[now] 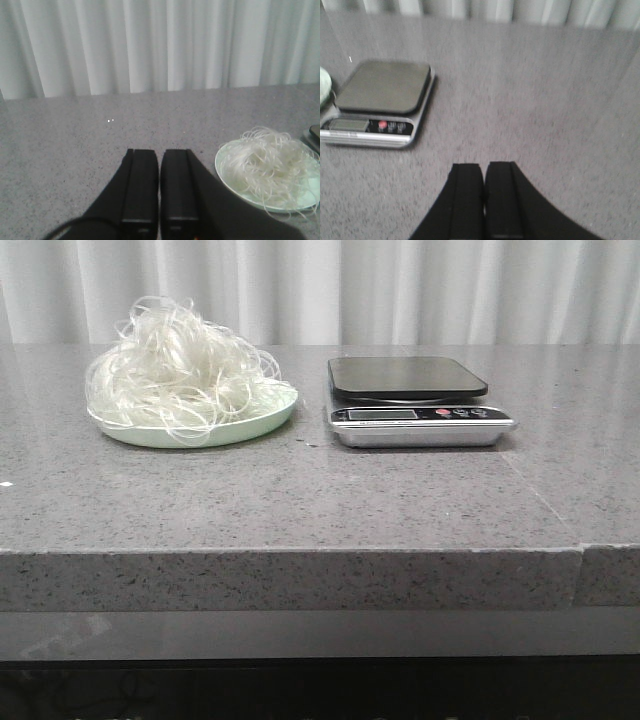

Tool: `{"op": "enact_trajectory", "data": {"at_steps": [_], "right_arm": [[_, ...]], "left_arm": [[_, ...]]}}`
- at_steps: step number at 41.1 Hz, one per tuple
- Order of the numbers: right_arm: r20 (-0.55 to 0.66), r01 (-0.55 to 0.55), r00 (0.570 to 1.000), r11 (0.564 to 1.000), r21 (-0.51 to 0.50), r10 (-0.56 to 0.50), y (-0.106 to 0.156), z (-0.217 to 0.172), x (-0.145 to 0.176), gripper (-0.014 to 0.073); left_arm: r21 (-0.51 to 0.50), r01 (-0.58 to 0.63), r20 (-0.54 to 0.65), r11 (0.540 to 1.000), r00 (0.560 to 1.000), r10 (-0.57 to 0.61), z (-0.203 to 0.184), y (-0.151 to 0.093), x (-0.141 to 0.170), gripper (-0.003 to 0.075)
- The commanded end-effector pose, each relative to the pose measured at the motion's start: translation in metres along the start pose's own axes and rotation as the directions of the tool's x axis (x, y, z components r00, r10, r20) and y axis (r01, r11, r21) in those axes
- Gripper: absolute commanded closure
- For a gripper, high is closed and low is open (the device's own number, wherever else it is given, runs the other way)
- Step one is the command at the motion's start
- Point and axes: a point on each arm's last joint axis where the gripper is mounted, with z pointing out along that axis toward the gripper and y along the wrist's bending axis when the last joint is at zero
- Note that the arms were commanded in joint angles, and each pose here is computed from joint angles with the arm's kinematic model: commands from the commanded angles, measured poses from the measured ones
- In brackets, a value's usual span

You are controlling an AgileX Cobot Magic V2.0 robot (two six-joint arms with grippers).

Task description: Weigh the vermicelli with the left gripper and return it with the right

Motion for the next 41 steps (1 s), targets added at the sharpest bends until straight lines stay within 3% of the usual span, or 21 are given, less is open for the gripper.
{"op": "enact_trajectory", "data": {"at_steps": [1,13,16,18,23,27,34,41], "right_arm": [[0.021,0.002,1.000,1.000,0.000,-0.002,0.000,0.010,-0.013,0.0436],[-0.090,0.001,0.996,1.000,0.002,-0.001,0.000,0.037,-0.010,0.0434],[-0.102,0.001,0.995,1.000,0.002,0.000,0.000,0.041,-0.010,0.0396],[-0.103,0.001,0.995,1.000,0.002,0.000,0.000,0.041,-0.010,0.0332],[-0.101,0.001,0.995,1.000,0.002,0.000,0.000,0.041,-0.010,0.0109],[-0.103,0.001,0.995,1.000,0.002,0.000,0.000,0.041,-0.010,0.0024],[-0.103,0.001,0.995,1.000,0.002,0.000,0.000,0.041,-0.010,0.0032],[-0.103,0.000,0.995,1.000,0.001,0.000,0.000,0.041,-0.010,0.0032]], "left_arm": [[0.009,0.005,0.029,1.000,1.000,-0.005,0.008,0.000,-0.010,0.0574],[0.012,0.005,-0.050,1.000,0.999,-0.005,0.023,-0.001,-0.004,0.0571],[0.013,0.007,-0.064,1.000,0.998,-0.006,0.026,-0.001,-0.004,0.0547],[0.014,0.007,-0.068,1.000,0.998,-0.006,0.027,-0.001,-0.003,0.0501],[0.014,0.007,-0.084,1.000,0.996,-0.006,0.032,-0.001,-0.002,0.0261],[0.015,0.007,-0.102,1.000,0.995,-0.006,0.037,-0.001,-0.001,0.0125],[0.023,0.015,-0.148,1.000,0.989,-0.011,0.057,-0.002,0.003,0.0124],[0.099,0.017,-0.192,0.995,0.981,0.003,0.084,-0.013,0.003,0.0124]]}}
